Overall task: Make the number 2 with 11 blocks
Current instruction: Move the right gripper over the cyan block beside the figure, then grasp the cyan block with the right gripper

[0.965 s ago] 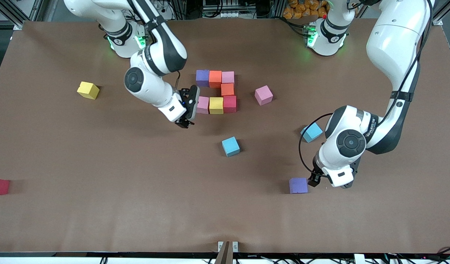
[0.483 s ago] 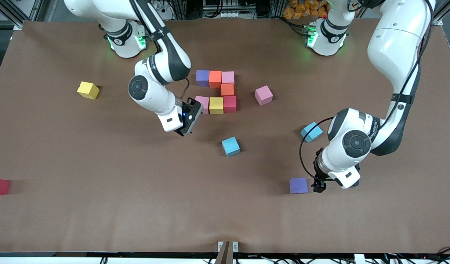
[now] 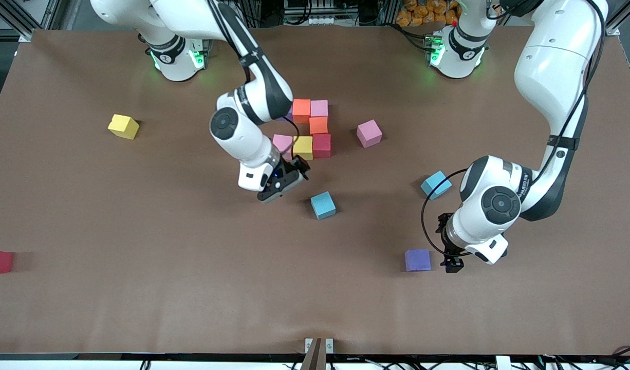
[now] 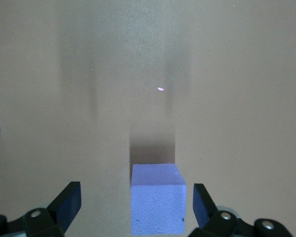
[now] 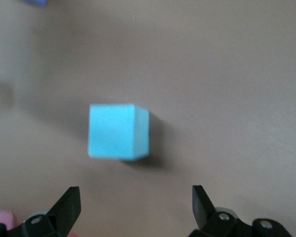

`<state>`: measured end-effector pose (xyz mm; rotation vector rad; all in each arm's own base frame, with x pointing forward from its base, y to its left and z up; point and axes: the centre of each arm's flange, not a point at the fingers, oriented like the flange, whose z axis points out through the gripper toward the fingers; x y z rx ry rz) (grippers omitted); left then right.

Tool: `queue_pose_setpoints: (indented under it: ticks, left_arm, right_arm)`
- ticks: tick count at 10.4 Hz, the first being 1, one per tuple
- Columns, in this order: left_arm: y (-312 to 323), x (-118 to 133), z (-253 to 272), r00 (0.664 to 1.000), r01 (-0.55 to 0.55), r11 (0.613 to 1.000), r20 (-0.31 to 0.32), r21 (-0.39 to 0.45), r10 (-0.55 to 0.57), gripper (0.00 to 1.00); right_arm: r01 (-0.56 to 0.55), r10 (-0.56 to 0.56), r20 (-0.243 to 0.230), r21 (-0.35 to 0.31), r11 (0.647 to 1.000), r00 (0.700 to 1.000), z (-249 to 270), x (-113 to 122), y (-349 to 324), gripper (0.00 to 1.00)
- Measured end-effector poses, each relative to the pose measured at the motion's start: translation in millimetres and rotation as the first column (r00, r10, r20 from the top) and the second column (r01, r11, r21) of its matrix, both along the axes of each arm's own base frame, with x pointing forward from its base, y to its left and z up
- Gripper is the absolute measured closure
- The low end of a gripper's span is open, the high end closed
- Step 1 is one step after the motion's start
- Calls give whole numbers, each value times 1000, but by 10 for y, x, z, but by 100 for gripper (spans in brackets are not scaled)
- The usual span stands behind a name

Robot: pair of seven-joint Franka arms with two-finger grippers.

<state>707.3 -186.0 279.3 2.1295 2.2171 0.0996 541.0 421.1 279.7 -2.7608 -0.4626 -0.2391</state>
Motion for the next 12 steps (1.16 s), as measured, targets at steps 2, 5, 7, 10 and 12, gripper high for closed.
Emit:
queue_pose_setpoints:
  ticks: [2,5,7,10,12]
  left_arm:
    - [19,66,33,1000,-27,1000,15,-9,27,0]
    - [50,137,-59,999,-41,999,13,-17,41,0]
    - [61,150,-81,999,-43,999,12,-17,44,0]
    - [61,156,-74,999,-44,999,14,-18,44,0]
    - [43,151,-73,999,-41,999,14,-18,42,0]
  right_arm:
    - [97,-97,-3,6,995,995,-111,192,158,0]
    - [161,-162,54,12,987,985,-477,362,364,0]
    - [175,-176,51,17,984,983,-609,338,558,0]
    - [163,-163,42,1,987,986,-784,224,708,0]
    - [158,-158,41,-8,987,987,-856,217,703,2]
